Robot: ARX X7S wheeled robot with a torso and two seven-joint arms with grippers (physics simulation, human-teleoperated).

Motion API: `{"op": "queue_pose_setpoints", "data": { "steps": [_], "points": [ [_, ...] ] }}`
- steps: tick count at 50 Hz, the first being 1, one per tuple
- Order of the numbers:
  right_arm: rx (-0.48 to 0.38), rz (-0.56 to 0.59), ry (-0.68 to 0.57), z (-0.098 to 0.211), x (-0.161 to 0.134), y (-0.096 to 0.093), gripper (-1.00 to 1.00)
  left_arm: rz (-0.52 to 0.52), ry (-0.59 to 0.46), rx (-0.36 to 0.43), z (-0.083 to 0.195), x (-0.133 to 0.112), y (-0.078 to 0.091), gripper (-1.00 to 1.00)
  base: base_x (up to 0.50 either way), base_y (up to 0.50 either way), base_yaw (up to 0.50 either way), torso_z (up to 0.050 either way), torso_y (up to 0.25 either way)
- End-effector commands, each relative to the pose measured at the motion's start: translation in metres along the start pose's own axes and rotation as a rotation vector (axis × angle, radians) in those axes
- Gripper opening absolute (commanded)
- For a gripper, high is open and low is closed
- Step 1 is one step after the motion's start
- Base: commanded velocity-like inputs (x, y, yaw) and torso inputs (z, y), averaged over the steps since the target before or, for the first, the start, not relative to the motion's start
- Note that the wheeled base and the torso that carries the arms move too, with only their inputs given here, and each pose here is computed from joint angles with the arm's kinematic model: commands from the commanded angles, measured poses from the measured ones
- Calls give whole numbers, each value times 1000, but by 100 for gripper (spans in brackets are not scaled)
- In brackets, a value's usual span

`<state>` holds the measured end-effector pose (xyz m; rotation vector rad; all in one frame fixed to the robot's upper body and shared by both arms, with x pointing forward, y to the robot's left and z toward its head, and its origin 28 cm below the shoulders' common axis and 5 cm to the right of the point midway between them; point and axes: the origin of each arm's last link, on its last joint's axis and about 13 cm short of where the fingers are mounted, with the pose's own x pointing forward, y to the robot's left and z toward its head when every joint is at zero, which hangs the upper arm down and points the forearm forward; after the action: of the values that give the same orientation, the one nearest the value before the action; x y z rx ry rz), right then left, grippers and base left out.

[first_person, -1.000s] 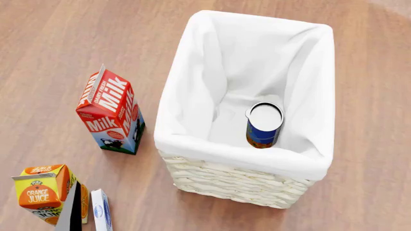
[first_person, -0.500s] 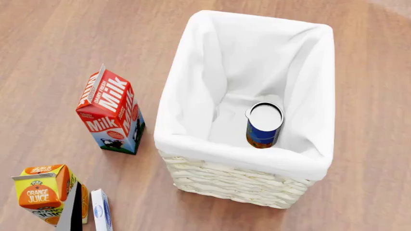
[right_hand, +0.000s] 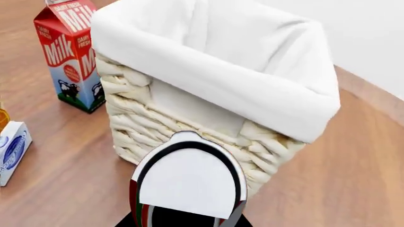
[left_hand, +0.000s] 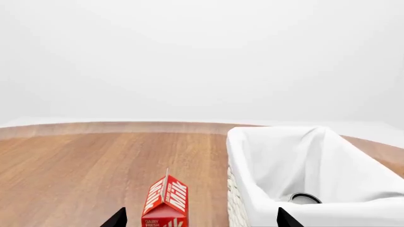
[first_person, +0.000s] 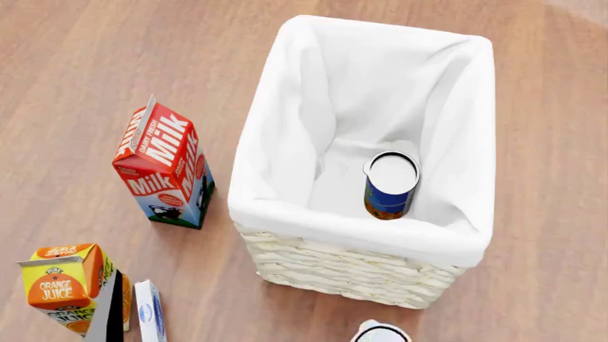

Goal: Pick up the alphabet soup and the tomato sauce, and put them in the basket.

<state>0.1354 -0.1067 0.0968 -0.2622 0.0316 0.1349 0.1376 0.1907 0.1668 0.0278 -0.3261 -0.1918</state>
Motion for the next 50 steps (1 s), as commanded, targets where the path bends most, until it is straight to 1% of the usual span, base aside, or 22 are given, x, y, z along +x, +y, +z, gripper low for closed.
{"op": "queue_pose_setpoints", "data": {
  "steps": [1, 4, 5, 8, 14, 21, 28, 30, 32, 41, 45, 46, 49, 50],
  "points": [
    [1, -48, -42, 11, -5, -8, -100, 0, 0, -1, 0, 0, 0, 100, 0, 0, 0, 0, 0],
    [7, -58, -51, 14, -6, -10, -100, 2, -3, -3, 0, 0, 1, 100, 0, 0, 0, 0, 0],
    [47, -60, -66, 17, -6, -11, -100, 3, -4, -3, 0, 0, 1, 100, 0, 0, 0, 0, 0],
    [51, -78, -83, 24, -6, -16, -100, -1, 0, -4, -1, 0, 0, 100, 0, 0, 0, 0, 0],
    [8, -74, -121, 44, -4, -22, -100, 6, -2, -5, 0, 1, 2, 100, 0, 0, 0, 0, 2],
    [-16, -87, -134, 53, -7, -26, -100, 6, -4, -6, 0, 0, 2, 100, 0, 0, 0, 0, 0],
    [-51, -98, -155, 70, -6, -35, -100, -3, 0, -7, 0, 0, 0, 100, 0, 0, 0, 0, 0],
    [-102, -99, -168, 72, -3, -37, -100, -7, 6, -5, -2, 1, 0, 100, 0, 0, 0, 0, 0],
    [-88, -102, -167, 76, 1, -38, -100, -7, 6, -5, -2, 1, 0, 100, 0, 0, 0, 0, 0],
    [-109, -114, -176, 94, 15, -48, -100, -7, 3, -5, 0, 0, 1, 100, 0, 0, 0, 0, 0],
    [-129, -114, -182, 103, 21, -53, -100, -8, 5, -5, -1, 0, 0, 100, 0, 0, 0, 0, 0],
    [-158, -106, -208, 105, 21, -52, -100, -8, 6, -4, -1, 0, 0, 100, 0, 0, 0, 0, 0],
    [-165, -103, -198, 111, 27, -54, -100, -6, 6, -4, -1, 1, 1, 100, 0, 0, 0, 0, 0],
    [-179, -104, -198, 115, 30, -56, -100, -6, 7, -3, -1, 1, 1, 100, 0, 0, 0, 0, 0]
  ]
}}
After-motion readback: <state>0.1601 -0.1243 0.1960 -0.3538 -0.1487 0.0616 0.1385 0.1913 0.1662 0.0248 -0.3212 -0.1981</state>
